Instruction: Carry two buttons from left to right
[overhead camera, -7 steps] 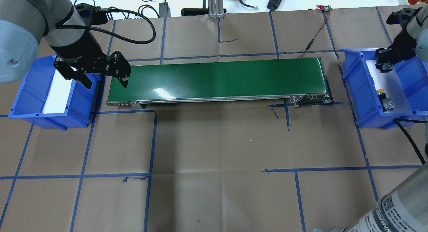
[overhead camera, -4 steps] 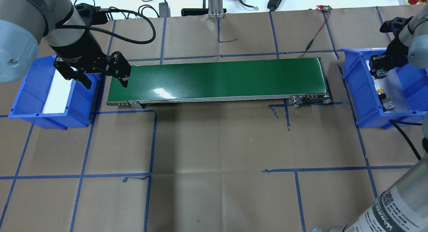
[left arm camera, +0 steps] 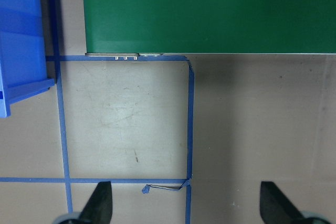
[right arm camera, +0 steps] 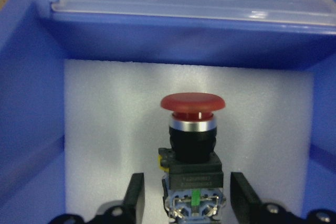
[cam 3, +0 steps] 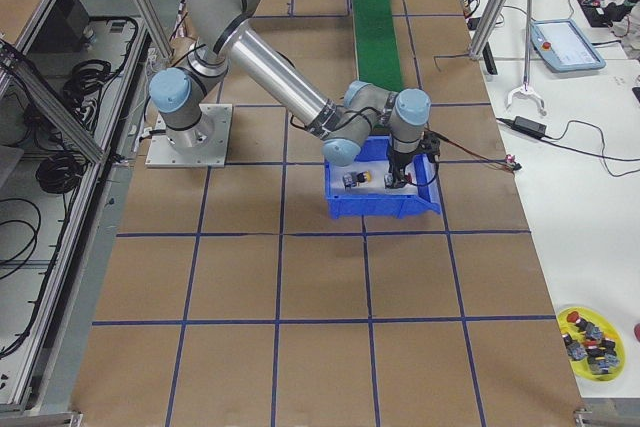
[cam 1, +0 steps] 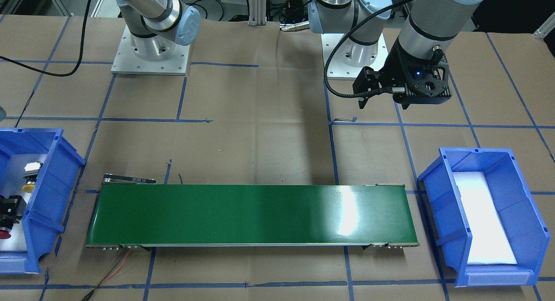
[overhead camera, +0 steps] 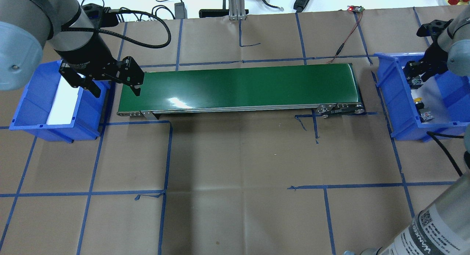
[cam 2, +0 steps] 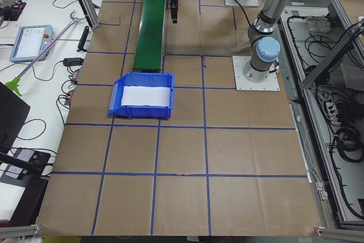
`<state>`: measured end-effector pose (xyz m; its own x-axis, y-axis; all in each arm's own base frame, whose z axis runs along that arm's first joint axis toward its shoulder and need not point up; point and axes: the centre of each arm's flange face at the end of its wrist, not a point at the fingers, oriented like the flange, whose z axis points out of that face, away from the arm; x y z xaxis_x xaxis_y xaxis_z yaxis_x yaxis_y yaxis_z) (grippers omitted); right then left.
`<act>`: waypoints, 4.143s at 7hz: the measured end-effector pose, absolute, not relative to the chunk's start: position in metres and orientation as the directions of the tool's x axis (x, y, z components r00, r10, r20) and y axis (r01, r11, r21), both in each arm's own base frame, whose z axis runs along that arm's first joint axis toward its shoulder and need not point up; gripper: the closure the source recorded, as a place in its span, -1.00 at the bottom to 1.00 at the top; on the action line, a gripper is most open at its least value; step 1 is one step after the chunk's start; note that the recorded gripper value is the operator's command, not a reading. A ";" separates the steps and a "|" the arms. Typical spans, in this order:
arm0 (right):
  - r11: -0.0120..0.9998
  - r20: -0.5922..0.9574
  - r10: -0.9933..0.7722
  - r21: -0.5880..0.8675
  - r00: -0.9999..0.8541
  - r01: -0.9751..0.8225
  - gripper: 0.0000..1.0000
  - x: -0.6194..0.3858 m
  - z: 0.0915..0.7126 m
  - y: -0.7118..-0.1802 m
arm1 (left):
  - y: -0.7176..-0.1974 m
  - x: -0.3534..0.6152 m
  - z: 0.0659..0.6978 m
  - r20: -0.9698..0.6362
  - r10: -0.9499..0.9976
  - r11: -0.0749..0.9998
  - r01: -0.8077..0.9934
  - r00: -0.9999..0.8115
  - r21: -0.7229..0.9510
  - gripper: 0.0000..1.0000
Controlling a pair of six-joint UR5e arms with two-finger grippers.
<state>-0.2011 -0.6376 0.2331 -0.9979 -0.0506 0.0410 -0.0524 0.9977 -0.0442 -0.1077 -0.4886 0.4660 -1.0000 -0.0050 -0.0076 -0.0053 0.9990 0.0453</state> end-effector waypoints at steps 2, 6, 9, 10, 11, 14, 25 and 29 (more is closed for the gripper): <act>0.997 0.047 -0.048 -0.053 -0.998 -0.050 -0.99 -0.201 0.244 -0.637 | -0.489 -0.108 0.466 -0.008 -0.005 0.999 -0.005 -1.000 0.045 -0.99; 0.988 0.096 -0.034 -0.147 -0.995 -0.048 -0.99 -0.179 0.369 -0.605 | -0.489 -0.108 0.466 -0.007 -0.005 0.999 -0.005 -1.000 0.045 -0.99; 0.976 -0.005 -0.055 -0.210 -0.998 -0.053 -0.99 -0.082 0.466 -0.563 | -0.490 -0.108 0.466 -0.008 -0.005 0.999 -0.005 -1.000 0.046 -0.99; 0.982 -0.045 -0.001 -0.190 -0.999 0.007 -0.99 -0.044 0.484 -0.547 | -0.490 -0.108 0.466 -0.008 -0.005 0.999 -0.005 -1.000 0.046 -0.99; 0.985 -0.069 0.016 -0.168 -0.998 0.028 -0.99 -0.001 0.500 -0.530 | -0.490 -0.108 0.466 -0.008 -0.005 0.999 -0.005 -1.000 0.046 -0.99; 0.983 -0.073 -0.137 -0.134 -0.988 -0.127 -1.00 0.115 0.509 -0.498 | -0.491 -0.108 0.465 -0.008 -0.006 0.999 -0.006 -1.000 0.047 -0.99; 0.996 -0.050 0.028 -0.078 -0.998 0.032 -1.00 0.149 0.494 -0.487 | -0.491 -0.108 0.466 -0.006 -0.007 0.999 -0.007 -1.000 0.045 -0.99; 0.997 -0.050 0.028 -0.077 -0.998 0.032 -1.00 0.149 0.493 -0.487 | -0.491 -0.108 0.466 -0.006 -0.006 0.999 -0.006 -1.000 0.045 -0.99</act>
<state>0.1494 -0.4874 0.4934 -0.9983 0.0283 -0.0501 0.0321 0.9965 -0.0771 -0.1078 -0.4912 0.4661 -1.0000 -0.0056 -0.0062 -0.0058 0.9990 0.0451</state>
